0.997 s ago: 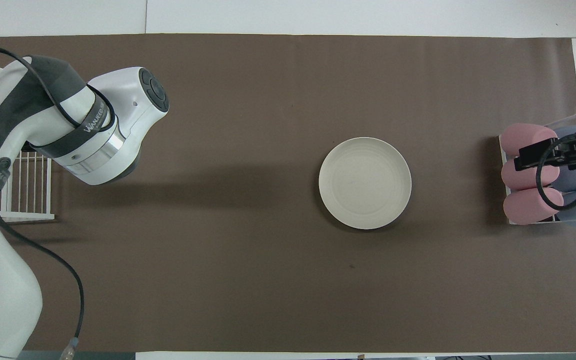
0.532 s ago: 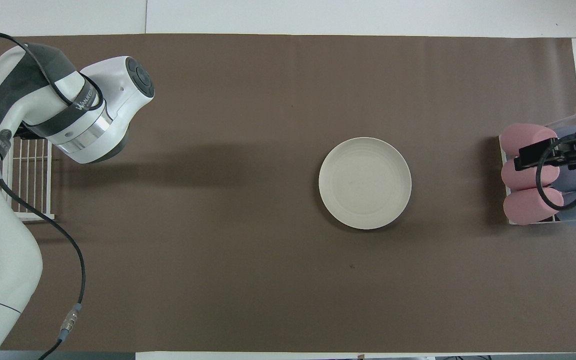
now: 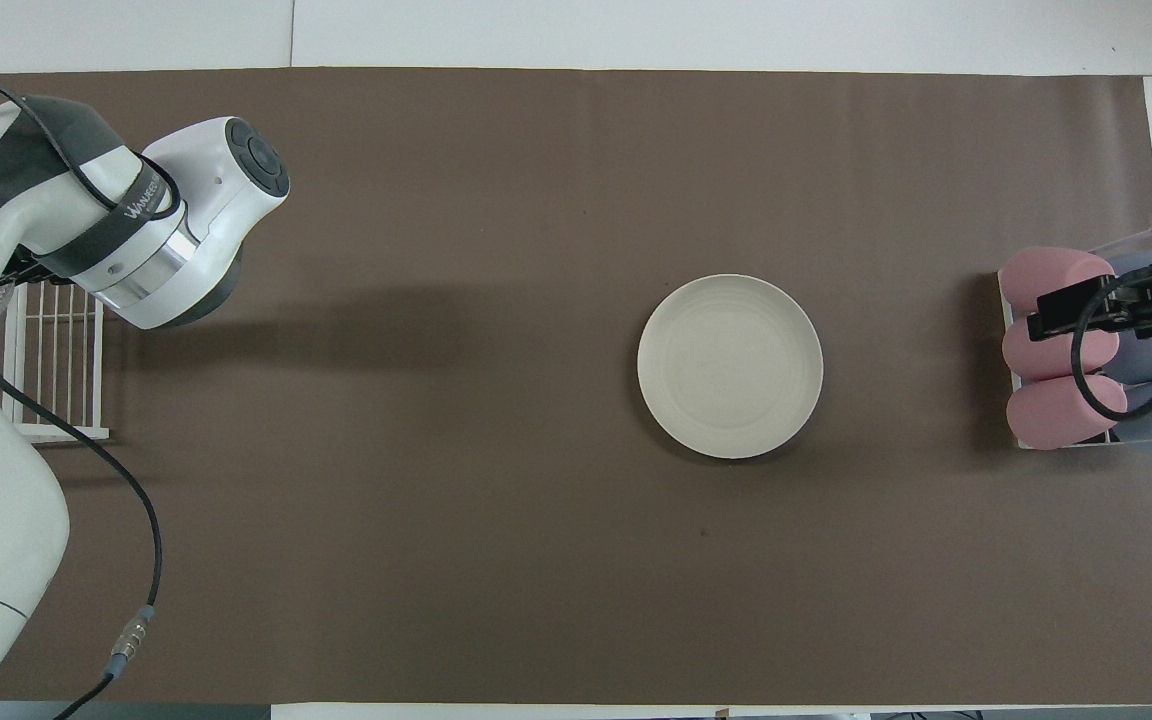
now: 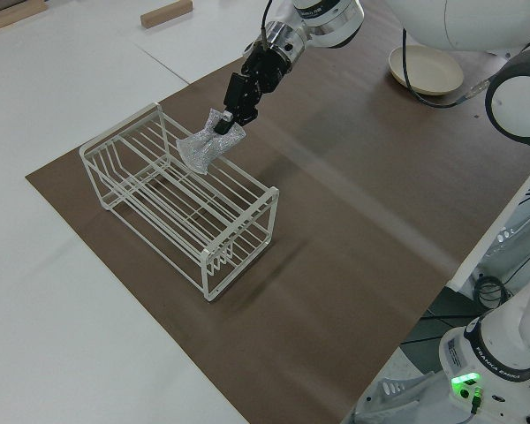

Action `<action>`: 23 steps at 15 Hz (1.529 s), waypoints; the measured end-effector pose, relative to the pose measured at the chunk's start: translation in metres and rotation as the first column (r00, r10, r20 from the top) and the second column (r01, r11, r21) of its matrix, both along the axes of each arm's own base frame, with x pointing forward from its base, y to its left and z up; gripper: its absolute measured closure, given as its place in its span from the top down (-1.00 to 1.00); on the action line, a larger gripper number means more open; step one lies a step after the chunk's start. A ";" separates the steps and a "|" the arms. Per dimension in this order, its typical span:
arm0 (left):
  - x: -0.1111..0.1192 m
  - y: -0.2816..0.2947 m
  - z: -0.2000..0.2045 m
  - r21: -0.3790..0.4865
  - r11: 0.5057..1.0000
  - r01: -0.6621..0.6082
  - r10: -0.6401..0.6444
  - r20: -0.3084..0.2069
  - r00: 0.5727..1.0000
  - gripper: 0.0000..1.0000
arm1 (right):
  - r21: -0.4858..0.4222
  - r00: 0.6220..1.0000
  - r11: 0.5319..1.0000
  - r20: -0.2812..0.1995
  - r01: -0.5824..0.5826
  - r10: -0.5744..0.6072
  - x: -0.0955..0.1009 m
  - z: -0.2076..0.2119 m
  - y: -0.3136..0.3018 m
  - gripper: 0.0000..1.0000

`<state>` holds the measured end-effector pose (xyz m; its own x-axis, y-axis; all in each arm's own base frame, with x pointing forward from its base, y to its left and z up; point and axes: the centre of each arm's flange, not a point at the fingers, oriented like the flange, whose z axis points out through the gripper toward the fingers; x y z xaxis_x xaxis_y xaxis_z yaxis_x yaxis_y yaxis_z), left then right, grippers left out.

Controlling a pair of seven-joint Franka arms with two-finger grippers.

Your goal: Wipe plate with sponge

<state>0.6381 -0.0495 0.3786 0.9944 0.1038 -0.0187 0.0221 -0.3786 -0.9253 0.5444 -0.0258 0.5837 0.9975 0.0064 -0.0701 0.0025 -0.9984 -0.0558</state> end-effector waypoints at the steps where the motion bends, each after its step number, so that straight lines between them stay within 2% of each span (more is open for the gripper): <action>1: 0.000 0.000 -0.001 0.000 1.000 0.000 0.000 0.002 1.000 -0.89 | 0.000 1.000 1.000 0.000 -0.001 0.001 0.000 0.000 0.000 1.00; 6: 0.001 0.003 -0.003 -0.009 1.000 0.004 -0.004 0.011 1.000 -0.84 | 0.000 1.000 1.000 0.001 -0.002 0.002 0.000 0.000 0.001 1.00; 9: 0.002 0.003 -0.003 -0.012 1.000 0.007 -0.007 0.015 1.000 -0.30 | -0.001 1.000 1.000 0.002 -0.005 0.005 0.000 0.001 0.005 1.00; 15: 0.002 0.003 -0.003 -0.014 1.000 0.008 -0.008 0.016 1.000 0.99 | -0.001 1.000 1.000 0.006 -0.001 0.001 0.001 0.003 0.007 1.00; 20: 0.001 -0.001 -0.002 -0.046 0.999 0.000 0.001 0.019 1.000 1.00 | -0.001 1.000 1.000 0.006 -0.001 0.001 0.001 0.003 0.008 1.00; 23: 0.000 -0.008 0.023 -0.174 0.984 -0.031 0.042 0.061 0.997 1.00 | -0.001 1.000 1.000 0.006 -0.001 0.001 0.001 0.003 0.008 1.00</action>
<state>0.6380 -0.0572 0.4013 0.9897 0.1412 0.0244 0.0965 -0.5309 -0.8419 0.5452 -0.0181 0.5868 0.9979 0.0075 -0.0642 0.0040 -0.9985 -0.0543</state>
